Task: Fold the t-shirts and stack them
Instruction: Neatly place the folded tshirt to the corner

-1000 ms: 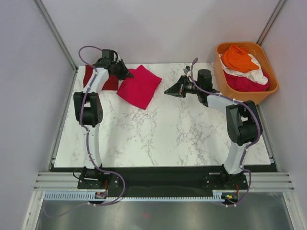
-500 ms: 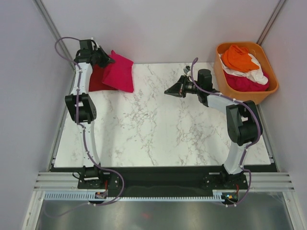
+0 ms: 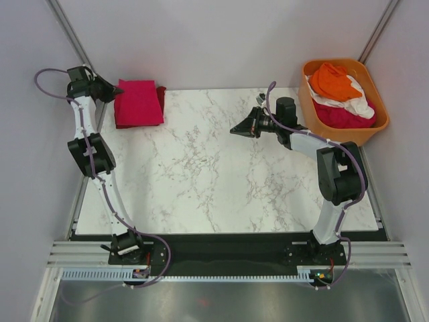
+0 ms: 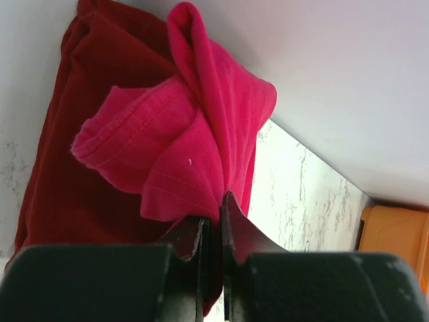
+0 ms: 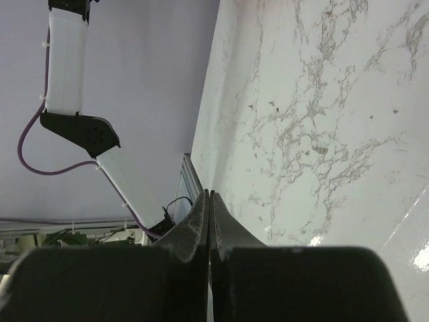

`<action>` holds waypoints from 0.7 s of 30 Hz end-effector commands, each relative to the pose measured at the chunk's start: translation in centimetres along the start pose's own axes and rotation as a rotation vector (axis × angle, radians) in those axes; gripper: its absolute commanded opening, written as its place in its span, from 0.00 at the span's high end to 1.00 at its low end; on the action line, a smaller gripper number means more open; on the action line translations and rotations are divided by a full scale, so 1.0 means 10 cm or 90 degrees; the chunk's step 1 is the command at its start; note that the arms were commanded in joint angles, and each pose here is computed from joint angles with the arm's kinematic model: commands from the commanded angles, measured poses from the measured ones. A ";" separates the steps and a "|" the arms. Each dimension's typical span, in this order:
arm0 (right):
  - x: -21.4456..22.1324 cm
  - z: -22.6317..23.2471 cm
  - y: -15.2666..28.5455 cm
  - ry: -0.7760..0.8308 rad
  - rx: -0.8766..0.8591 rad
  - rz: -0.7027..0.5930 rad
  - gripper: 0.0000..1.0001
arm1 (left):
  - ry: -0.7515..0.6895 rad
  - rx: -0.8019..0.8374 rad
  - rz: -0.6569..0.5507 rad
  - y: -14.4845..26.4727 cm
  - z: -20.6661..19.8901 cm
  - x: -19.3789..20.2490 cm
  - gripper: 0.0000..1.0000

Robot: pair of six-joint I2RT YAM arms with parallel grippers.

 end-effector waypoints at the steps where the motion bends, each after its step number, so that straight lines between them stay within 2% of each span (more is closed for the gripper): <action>1: -0.04 0.12 0.06 0.042 -0.011 -0.008 0.99 | 0.017 0.057 -0.015 0.06 -0.09 -0.19 0.88; 2: -0.05 0.12 0.06 0.042 -0.008 -0.010 0.99 | 0.019 0.063 -0.015 0.05 -0.07 -0.20 0.80; 3: -0.04 0.11 0.05 0.041 -0.008 -0.008 0.99 | 0.016 0.068 -0.016 0.02 -0.04 -0.22 0.49; 5: -0.05 0.11 0.04 0.042 -0.008 -0.009 0.99 | 0.013 0.078 -0.006 -0.05 0.01 -0.18 0.01; 9: -0.04 0.07 0.02 0.036 -0.003 -0.008 0.99 | 0.035 0.060 0.027 -0.22 0.30 -0.04 0.00; 13: -0.04 0.05 0.01 0.042 0.005 -0.006 0.98 | 0.042 -0.006 -0.006 -0.12 0.49 -0.07 0.00; 14: -0.03 0.04 0.00 0.044 0.009 -0.004 0.98 | 0.038 -0.013 -0.036 0.06 0.38 -0.18 0.00; 15: 0.00 0.02 -0.01 0.045 0.017 0.003 0.98 | 0.061 -0.054 -0.037 0.10 0.55 -0.12 0.00; 16: -0.02 0.04 -0.01 0.054 0.021 0.003 0.98 | 0.073 -0.110 -0.089 0.24 0.70 -0.26 0.00; 17: -0.02 0.04 -0.03 0.064 0.032 0.000 0.98 | 0.071 -0.123 -0.126 0.48 0.58 -0.35 0.00; 18: 0.02 0.00 -0.03 0.052 0.055 0.014 0.98 | 0.089 -0.162 -0.143 0.62 0.76 -0.36 0.00; 19: -0.03 0.04 -0.04 0.101 0.069 0.011 0.97 | 0.092 -0.198 -0.177 0.75 0.83 -0.43 0.00; 21: 0.05 -0.05 -0.06 0.112 0.152 0.032 0.93 | 0.087 -0.217 -0.211 1.06 0.77 -0.47 0.00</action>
Point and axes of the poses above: each gripper's point midway between its finger pads, its own y axis back along the fingers, its own z axis along the line the jaws close on, x = y × z, the point moved 3 cm from there along y, back along the fingers, and after that the axes turned 10 degrees about y, right-handed, at the moved point
